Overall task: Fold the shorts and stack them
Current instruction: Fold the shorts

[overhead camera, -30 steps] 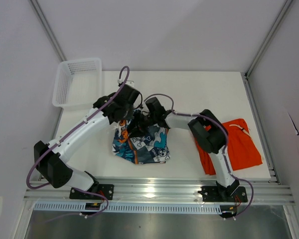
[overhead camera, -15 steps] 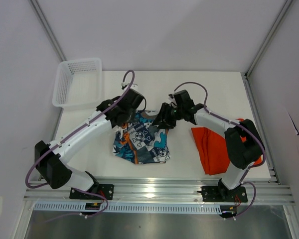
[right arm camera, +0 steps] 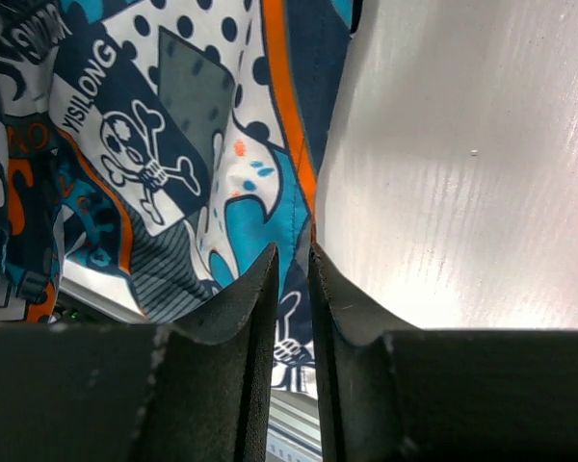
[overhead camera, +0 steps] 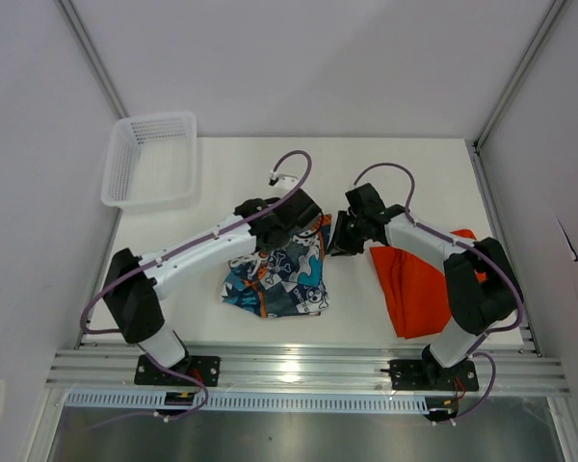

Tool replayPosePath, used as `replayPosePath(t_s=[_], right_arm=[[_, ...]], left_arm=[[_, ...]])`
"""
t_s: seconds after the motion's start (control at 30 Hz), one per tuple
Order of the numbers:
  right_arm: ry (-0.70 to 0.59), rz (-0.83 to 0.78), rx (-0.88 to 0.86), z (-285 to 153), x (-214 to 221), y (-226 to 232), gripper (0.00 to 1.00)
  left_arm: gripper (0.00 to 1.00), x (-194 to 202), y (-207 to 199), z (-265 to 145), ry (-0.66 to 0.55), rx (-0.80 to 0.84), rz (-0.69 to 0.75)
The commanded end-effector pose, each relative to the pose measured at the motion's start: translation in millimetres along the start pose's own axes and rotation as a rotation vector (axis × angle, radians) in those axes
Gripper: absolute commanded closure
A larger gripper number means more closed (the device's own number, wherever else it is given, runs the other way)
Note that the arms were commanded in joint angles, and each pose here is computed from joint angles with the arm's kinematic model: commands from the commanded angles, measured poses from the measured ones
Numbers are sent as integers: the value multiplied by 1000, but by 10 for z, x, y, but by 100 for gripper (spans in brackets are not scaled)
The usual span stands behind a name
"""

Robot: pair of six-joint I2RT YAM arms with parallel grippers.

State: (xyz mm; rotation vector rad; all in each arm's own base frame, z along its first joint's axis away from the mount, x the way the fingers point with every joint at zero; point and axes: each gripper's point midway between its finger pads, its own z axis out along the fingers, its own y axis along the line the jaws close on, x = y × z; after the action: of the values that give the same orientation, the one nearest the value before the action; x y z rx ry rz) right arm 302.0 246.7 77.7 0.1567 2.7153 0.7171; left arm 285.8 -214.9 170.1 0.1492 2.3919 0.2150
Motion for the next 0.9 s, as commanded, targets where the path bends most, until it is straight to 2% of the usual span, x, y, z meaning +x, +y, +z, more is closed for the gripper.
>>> replayPosePath(t_s=[0.0,0.3,0.53,0.7,0.77,0.8,0.87], right_arm=[[-2,-41,25,75,28,-74,79],[46,-32,53,261,166,-211,80],[-1,11,42,171,115,-288,81],[-20,28,37,142,114,-312,83],[-29,37,34,128,123,-341,83],[-30,45,34,122,125,-358,83],[-38,62,26,84,140,-411,84]], left_arm=[[92,-165,-100,-103,-63,-45,-54],[90,105,-522,-9,-48,-100,-19],[82,394,-865,233,-5,-75,-9],[73,330,-1057,263,-6,-36,-65],[63,309,-1087,270,-10,-30,-89],[51,280,-1112,268,-12,-19,-103],[38,259,-1115,308,-4,-14,-117]])
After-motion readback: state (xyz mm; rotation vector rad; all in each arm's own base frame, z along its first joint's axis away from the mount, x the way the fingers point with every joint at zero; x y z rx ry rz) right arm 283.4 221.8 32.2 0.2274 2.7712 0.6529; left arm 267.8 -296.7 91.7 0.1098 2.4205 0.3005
